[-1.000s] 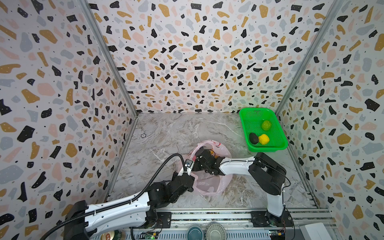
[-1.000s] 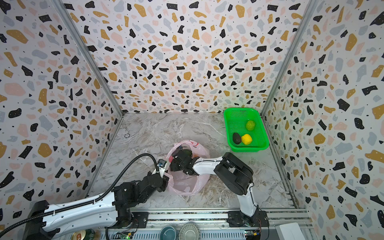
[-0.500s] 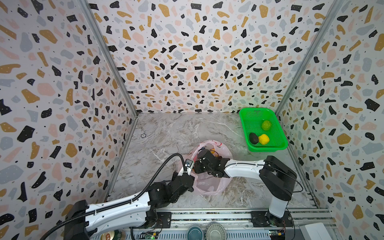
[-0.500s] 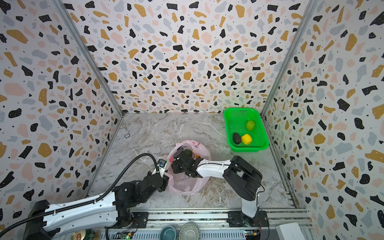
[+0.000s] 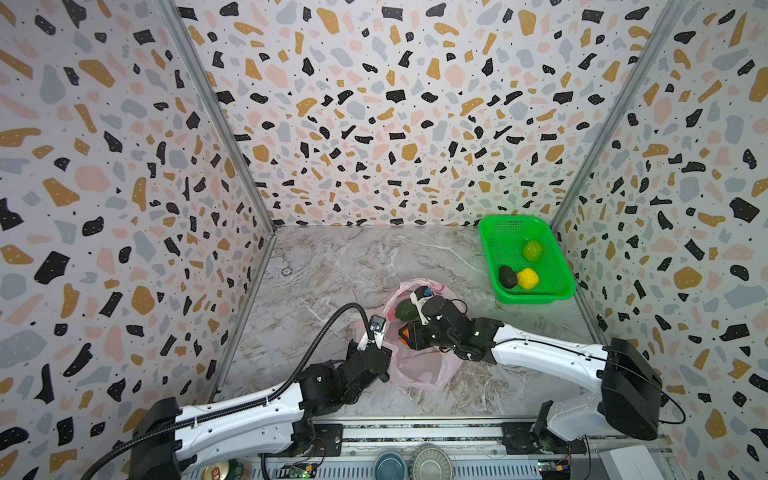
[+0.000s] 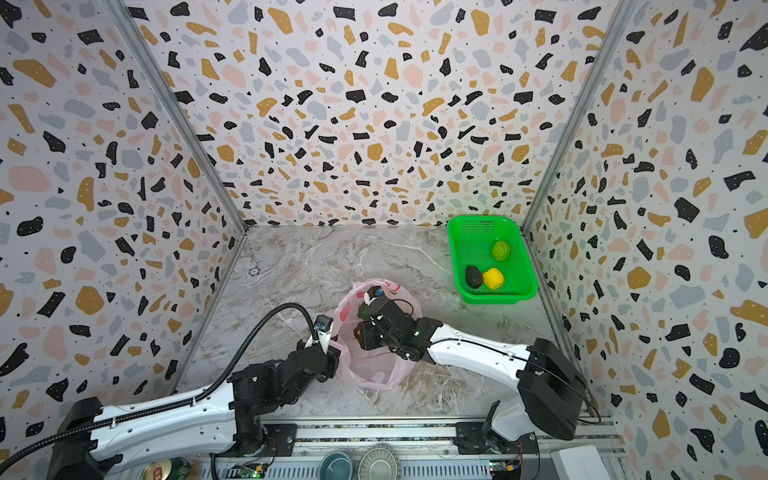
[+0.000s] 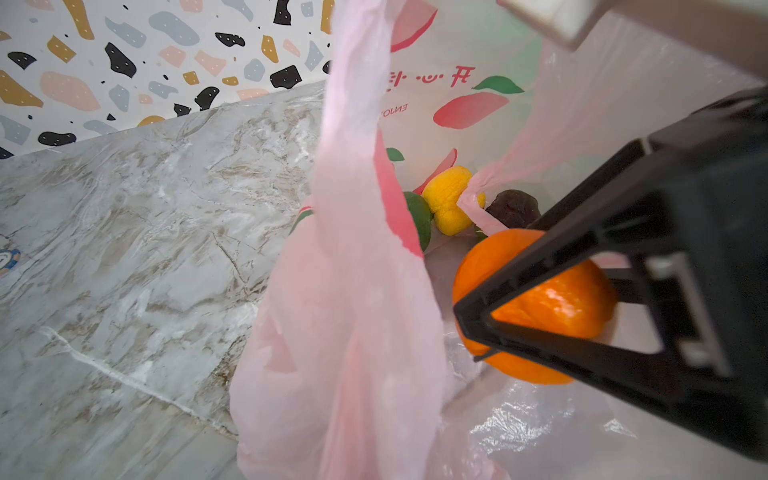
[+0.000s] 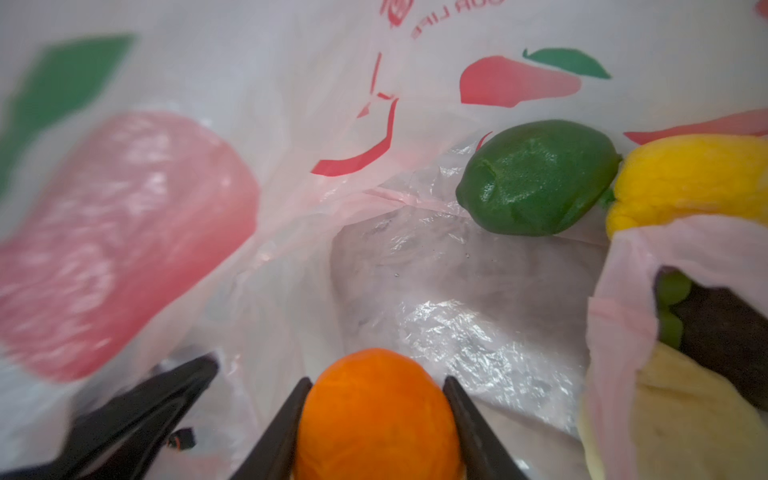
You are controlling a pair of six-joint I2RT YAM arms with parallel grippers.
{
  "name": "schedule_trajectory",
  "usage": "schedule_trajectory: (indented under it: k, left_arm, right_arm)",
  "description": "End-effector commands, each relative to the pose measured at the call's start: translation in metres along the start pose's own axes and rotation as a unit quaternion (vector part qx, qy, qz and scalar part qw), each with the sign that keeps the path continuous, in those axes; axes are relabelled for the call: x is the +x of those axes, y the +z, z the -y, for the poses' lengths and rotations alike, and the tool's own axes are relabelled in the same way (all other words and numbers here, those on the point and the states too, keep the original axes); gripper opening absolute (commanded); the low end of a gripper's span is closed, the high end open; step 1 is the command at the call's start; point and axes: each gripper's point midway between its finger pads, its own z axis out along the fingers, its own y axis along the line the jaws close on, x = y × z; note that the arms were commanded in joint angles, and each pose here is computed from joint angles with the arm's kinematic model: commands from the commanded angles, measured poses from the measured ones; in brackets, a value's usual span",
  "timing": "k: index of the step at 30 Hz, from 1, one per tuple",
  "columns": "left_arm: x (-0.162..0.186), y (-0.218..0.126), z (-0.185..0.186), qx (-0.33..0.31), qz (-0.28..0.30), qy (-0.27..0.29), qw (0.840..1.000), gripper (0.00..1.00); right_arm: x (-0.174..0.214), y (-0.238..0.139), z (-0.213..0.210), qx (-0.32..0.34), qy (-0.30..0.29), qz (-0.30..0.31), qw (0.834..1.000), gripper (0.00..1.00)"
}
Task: Untie the knot of the plastic bag and take out the fruit
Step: 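Lift the orange fruit out of the bag toward the green basket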
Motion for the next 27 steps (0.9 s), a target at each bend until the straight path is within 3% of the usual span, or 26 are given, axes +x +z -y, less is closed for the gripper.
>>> schedule_trajectory:
  k: [1,7,12,17,27]
  left_arm:
    - [-0.017,0.000,0.000,-0.007,0.024,-0.011,1.000,0.00]
    - [-0.017,-0.001,0.003,0.004,0.021,-0.007,1.000,0.00]
    - [-0.014,-0.003,0.003,0.010,0.021,-0.003,1.000,0.00]
    - [-0.014,-0.003,0.003,0.013,0.022,0.000,1.000,0.00]
    - [-0.012,-0.001,0.006,0.017,0.024,0.002,1.000,0.00]
  right_arm:
    - [0.006,-0.024,-0.004,-0.004,0.002,-0.019,1.000,0.46]
    - [-0.030,-0.073,-0.011,0.001,0.011,0.030,0.999,0.47]
    - [-0.067,-0.103,0.014,0.019,0.035,0.071,0.997,0.47]
    - [-0.106,-0.128,0.065,0.057,0.062,0.122,0.989,0.47]
    - [-0.166,-0.157,0.222,0.182,0.125,0.202,0.954,0.49]
